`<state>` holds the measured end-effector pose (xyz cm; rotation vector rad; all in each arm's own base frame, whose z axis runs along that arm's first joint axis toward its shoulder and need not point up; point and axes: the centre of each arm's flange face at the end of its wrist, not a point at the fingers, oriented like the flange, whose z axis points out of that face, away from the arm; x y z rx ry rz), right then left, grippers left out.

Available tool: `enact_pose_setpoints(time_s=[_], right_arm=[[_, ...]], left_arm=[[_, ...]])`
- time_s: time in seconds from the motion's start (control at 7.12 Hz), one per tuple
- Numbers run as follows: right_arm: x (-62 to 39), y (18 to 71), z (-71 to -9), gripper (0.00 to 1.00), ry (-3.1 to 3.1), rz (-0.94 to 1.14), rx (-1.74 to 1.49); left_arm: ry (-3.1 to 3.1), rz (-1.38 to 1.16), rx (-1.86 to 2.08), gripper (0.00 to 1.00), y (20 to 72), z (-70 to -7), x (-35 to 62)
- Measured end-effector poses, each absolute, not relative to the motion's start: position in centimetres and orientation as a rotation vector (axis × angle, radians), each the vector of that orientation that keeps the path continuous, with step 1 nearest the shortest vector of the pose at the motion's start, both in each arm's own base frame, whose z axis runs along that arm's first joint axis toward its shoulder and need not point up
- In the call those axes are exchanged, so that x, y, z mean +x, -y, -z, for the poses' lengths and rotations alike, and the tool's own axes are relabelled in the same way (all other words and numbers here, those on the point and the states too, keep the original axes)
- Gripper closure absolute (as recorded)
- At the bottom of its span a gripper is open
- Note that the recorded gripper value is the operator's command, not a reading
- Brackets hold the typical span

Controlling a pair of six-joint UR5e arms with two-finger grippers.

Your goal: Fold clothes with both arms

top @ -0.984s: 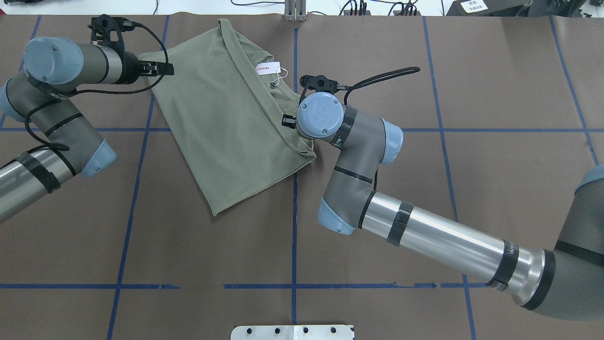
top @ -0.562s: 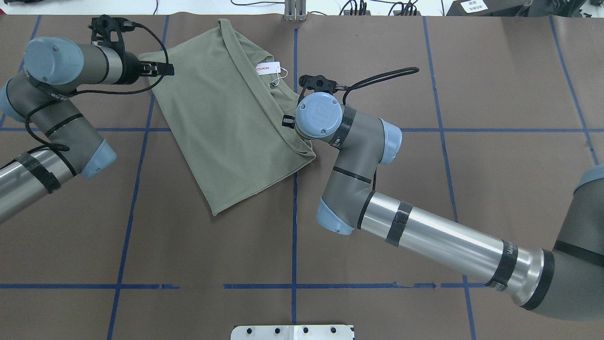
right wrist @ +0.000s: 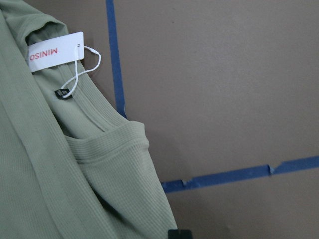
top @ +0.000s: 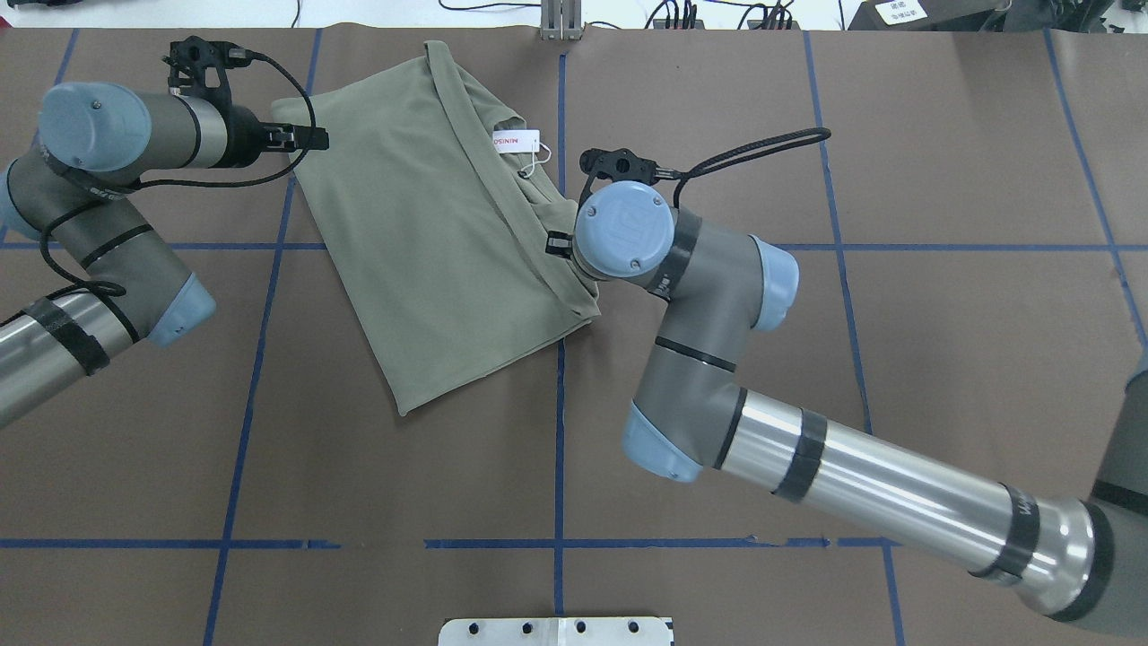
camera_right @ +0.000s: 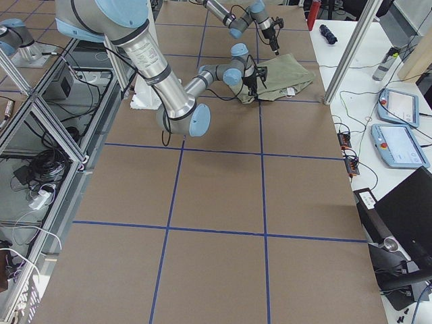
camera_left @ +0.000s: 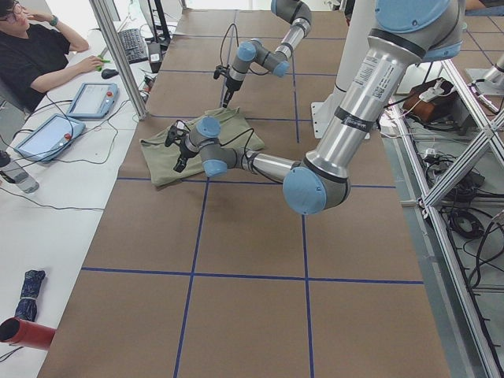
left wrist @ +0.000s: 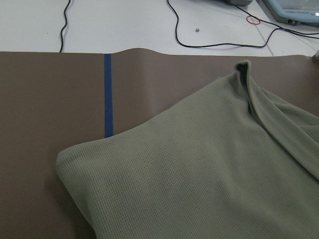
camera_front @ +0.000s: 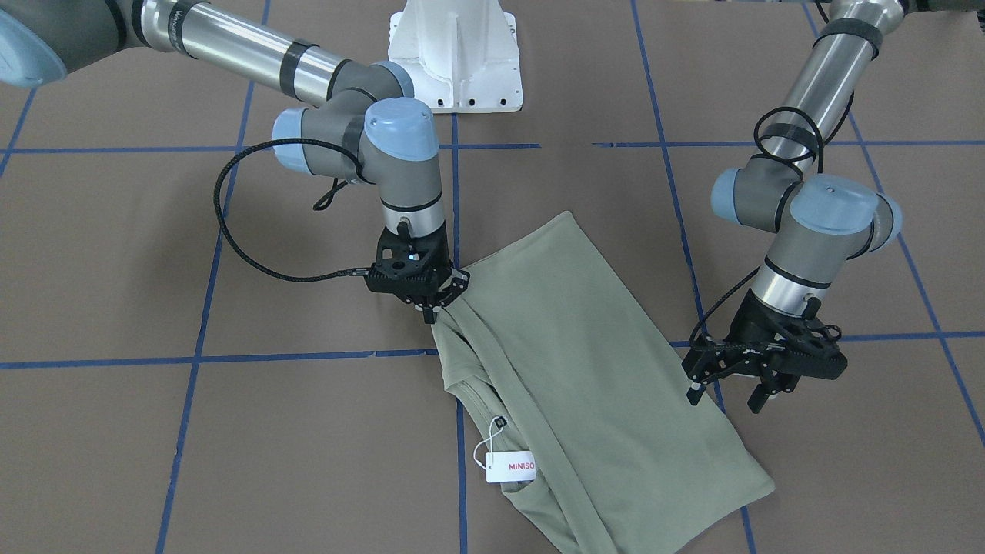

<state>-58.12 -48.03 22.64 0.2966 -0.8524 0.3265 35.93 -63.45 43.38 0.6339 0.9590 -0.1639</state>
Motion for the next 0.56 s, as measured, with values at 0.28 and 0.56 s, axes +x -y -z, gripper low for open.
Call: enact_pose_setpoints(time_s=[0.28, 0.56], right_arm=[[-54.6, 38.0, -23.3, 1.0, 0.871, -0.3, 0.288], [-52.4, 28.9, -23.7, 0.18, 0.864, -0.312, 0.29]], left_arm=[[-0.964, 0.162, 0.637, 0.0, 63.3, -43.3, 36.0], [-0.967, 0.161, 0.639, 0.0, 63.3, -43.2, 36.0]])
